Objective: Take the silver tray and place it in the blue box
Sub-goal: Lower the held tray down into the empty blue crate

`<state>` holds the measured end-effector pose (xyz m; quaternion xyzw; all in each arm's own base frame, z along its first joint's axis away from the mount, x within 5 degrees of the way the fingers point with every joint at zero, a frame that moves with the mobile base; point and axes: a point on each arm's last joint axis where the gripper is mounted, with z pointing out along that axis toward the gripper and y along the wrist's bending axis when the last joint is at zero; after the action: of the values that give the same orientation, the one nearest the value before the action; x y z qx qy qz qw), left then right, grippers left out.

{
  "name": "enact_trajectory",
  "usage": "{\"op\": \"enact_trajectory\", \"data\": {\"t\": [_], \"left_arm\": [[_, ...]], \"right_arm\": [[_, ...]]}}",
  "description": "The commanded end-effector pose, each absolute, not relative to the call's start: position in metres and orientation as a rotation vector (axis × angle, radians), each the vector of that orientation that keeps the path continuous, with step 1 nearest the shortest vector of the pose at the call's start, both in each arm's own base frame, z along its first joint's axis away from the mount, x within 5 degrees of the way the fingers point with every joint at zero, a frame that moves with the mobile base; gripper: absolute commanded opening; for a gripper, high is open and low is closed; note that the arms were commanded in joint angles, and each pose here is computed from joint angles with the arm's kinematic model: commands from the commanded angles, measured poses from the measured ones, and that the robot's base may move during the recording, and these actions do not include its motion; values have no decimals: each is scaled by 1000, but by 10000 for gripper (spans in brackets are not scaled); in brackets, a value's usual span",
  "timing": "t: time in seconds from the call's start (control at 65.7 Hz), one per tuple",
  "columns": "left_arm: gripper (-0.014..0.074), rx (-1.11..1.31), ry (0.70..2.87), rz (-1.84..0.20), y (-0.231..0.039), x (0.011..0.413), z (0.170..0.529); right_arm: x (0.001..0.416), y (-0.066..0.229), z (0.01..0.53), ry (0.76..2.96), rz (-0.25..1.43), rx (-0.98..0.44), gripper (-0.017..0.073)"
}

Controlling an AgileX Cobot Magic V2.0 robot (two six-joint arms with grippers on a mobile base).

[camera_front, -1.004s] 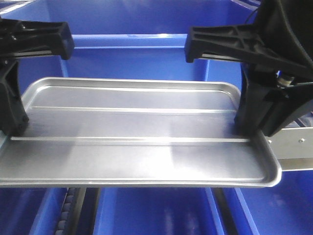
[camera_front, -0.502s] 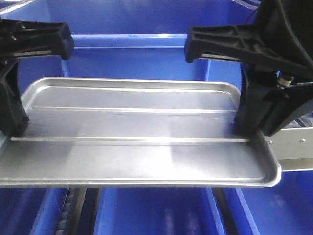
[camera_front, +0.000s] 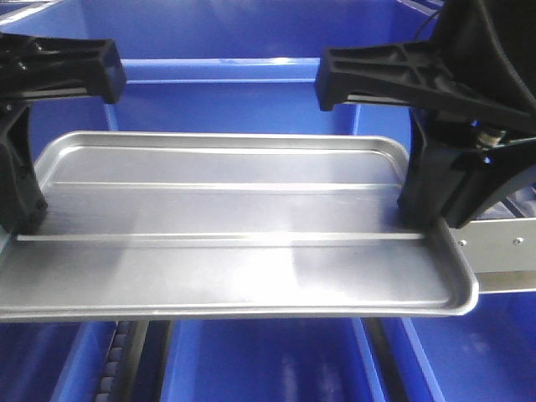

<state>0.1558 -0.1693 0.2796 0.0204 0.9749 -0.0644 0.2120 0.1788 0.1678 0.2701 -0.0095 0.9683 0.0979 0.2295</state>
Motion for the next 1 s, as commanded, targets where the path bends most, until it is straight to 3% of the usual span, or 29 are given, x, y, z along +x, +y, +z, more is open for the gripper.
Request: {"op": "enact_trajectory", "data": {"t": [0.0,0.152,0.441,0.532,0.669,0.989], "left_arm": [[-7,66,2635,-216,-168,157,295],[-7,42,2634,-203,-163,155,306],[-7,96,2435,-386,-148,146,387],[-7,119,2368,-409,-147,150,406],[-7,179,2293,-396,-152,165,427],[-6,288,2172,-542,-172,223,450]], "right_arm": [[182,167,285,2579,300,-78,57],[180,166,297,2578,326,-49,57],[169,150,366,2463,408,2,57],[170,151,388,2399,432,-50,57],[178,158,422,2283,480,-166,57],[225,165,466,2138,561,-225,57]]}}
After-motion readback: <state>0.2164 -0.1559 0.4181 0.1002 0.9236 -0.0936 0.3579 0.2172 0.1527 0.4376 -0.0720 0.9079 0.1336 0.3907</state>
